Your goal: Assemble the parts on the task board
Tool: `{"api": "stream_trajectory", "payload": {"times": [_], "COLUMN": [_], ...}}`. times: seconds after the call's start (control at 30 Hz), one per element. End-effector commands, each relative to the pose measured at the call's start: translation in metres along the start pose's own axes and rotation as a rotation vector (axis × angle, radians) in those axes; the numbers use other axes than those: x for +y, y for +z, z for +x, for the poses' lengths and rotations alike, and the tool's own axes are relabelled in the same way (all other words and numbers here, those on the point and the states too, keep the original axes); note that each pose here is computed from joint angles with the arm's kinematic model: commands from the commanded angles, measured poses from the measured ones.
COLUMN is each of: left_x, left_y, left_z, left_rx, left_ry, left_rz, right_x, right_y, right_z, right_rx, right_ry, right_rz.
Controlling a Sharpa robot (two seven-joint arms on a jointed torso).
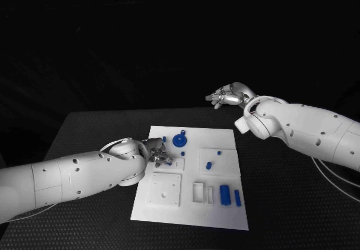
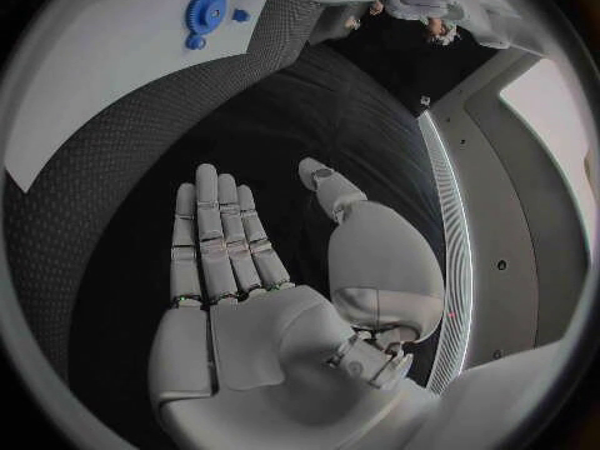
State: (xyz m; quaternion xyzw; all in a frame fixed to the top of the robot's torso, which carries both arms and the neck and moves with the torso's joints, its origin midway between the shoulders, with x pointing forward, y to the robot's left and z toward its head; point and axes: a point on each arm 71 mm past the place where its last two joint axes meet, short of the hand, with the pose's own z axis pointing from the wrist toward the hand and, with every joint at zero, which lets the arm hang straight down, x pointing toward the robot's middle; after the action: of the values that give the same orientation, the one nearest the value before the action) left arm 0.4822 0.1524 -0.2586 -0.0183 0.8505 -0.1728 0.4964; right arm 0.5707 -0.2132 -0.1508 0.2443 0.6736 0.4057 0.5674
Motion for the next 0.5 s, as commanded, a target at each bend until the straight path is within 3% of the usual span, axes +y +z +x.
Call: {"api": "stream_trajectory", "payload": {"times": [0.03, 0.5], "left_x": [0.0038, 0.0035], "left_y": [0.0002, 0.0003], "left_z": [0.0042, 0.0073], "left_rx": [0.029, 0.073], "left_ry": [0.019, 0.003], "left_rz": [-0.022, -0.02], "right_x": [0.0006, 0.0004], "right_y": [0.0002, 0.0002], "right_z": [0.0015, 0.0021], "right_rx": [0.014, 0.015], "right_ry": [0.003, 0.003], "right_rz": [-0.006, -0.005]}}
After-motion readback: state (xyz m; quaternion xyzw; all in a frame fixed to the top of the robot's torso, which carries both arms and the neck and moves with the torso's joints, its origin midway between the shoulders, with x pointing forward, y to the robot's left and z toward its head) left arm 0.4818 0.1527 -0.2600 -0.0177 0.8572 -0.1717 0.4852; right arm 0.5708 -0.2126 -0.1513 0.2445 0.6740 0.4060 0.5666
